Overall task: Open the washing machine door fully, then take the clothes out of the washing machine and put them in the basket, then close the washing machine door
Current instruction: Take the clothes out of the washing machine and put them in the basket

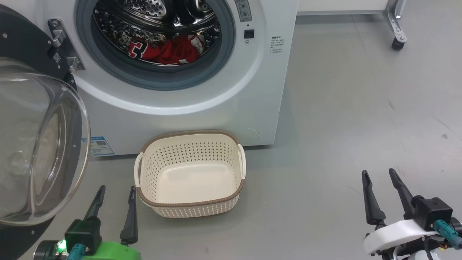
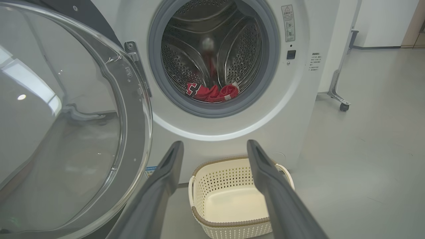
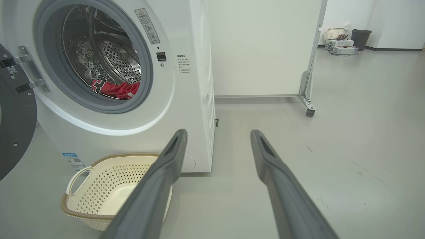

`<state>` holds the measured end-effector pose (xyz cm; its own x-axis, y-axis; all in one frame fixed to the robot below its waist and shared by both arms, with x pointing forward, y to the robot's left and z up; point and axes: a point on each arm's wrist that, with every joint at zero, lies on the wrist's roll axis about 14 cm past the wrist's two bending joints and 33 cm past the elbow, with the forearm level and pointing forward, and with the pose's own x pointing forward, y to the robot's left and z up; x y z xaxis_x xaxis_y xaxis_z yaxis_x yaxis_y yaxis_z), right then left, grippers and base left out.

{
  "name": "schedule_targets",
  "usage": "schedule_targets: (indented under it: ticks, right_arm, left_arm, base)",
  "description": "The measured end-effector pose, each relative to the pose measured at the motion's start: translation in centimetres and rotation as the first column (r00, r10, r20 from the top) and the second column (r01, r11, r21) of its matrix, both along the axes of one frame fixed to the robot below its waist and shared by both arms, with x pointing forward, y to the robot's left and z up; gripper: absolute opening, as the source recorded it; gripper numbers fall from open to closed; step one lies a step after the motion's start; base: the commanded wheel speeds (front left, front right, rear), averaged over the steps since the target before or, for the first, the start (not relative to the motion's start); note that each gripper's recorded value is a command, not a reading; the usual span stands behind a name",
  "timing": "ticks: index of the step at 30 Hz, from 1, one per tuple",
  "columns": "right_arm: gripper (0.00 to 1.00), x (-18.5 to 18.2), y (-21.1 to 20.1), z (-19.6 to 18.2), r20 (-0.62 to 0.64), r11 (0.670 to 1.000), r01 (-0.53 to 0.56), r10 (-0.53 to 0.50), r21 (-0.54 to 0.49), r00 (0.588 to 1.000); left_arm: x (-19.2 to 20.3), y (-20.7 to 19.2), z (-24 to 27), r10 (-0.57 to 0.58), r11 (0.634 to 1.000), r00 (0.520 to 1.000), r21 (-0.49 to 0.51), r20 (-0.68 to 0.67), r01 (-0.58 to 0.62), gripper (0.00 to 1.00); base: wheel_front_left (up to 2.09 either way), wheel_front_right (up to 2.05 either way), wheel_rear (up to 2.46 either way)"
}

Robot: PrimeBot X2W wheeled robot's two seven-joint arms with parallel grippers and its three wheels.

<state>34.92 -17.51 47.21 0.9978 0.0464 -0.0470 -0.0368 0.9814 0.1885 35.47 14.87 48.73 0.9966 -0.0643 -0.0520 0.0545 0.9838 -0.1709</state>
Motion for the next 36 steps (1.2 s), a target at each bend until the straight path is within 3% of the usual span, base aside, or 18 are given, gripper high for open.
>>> schedule_targets:
  ticks: [36]
  right_arm:
    - [1.0, -0.09, -0.04, -0.07, -0.003, 1.0, 0.002, -0.002, 0.004, 1.0]
  left_arm:
    - [0.09, -0.04, 0.15, -0.003, 1.0, 1.0, 0.026, 0.002, 0.003, 1.0]
  base:
    - [0.95, -0.95, 0.0]
